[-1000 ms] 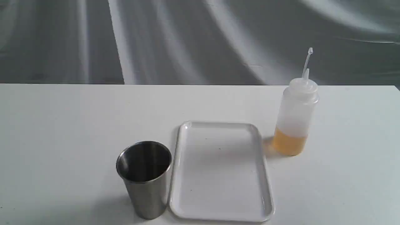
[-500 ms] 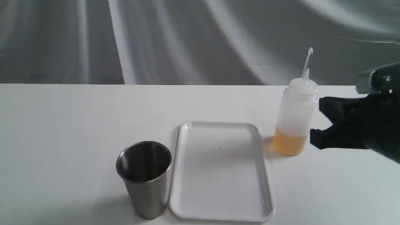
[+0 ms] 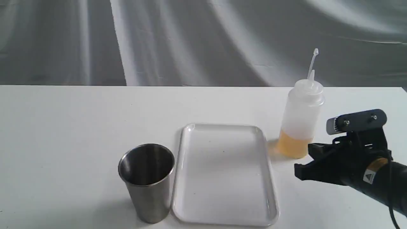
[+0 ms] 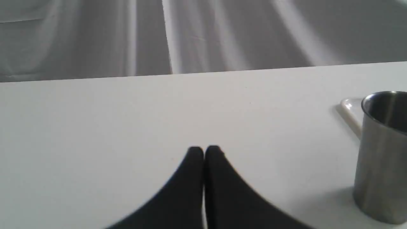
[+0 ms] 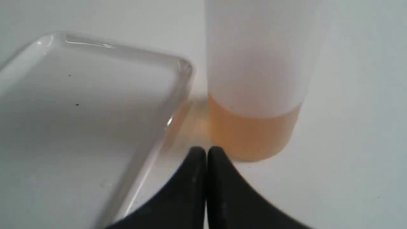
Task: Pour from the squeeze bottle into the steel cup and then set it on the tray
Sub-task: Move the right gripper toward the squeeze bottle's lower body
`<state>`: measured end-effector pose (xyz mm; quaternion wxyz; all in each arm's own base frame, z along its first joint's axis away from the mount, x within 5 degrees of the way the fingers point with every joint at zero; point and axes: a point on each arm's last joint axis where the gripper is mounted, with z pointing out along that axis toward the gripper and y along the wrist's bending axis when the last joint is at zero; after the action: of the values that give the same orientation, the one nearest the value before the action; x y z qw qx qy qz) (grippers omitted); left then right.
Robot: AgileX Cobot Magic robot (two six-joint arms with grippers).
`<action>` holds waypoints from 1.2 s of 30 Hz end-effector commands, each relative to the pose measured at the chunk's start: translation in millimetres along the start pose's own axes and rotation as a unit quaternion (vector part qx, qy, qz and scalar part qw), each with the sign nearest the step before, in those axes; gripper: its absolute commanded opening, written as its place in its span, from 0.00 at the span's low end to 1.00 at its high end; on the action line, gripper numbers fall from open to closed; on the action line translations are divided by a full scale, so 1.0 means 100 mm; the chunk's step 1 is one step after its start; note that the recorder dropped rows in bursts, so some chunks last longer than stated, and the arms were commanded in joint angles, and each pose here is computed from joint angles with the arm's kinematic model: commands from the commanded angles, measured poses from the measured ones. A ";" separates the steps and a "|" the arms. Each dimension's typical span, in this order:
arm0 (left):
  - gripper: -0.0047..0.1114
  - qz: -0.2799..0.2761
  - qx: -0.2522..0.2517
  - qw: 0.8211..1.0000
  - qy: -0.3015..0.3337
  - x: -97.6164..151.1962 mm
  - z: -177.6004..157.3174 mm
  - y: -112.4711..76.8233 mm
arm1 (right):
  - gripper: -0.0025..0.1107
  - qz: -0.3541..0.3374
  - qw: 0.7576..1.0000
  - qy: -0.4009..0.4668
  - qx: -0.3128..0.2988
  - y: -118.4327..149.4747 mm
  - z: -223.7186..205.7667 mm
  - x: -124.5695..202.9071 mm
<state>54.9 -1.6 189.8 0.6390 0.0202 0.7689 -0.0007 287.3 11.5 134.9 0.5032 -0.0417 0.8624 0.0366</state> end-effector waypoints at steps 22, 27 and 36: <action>0.04 -0.003 -0.001 1.000 -0.003 0.01 0.00 0.00 | 0.71 -0.020 0.999 -0.028 0.003 0.00 0.06 0.17; 0.04 -0.002 -0.001 1.000 -0.003 0.01 0.00 0.00 | 0.82 -0.020 0.999 -0.031 0.003 0.00 0.06 0.17; 0.04 -0.002 -0.001 1.000 -0.003 0.01 0.00 0.00 | 0.82 -0.009 0.999 -0.052 0.010 -0.01 0.07 0.15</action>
<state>54.9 -1.6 189.8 0.6390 0.0202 0.7689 -0.0007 287.2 10.7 118.8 0.5411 -0.0480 0.8392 0.0262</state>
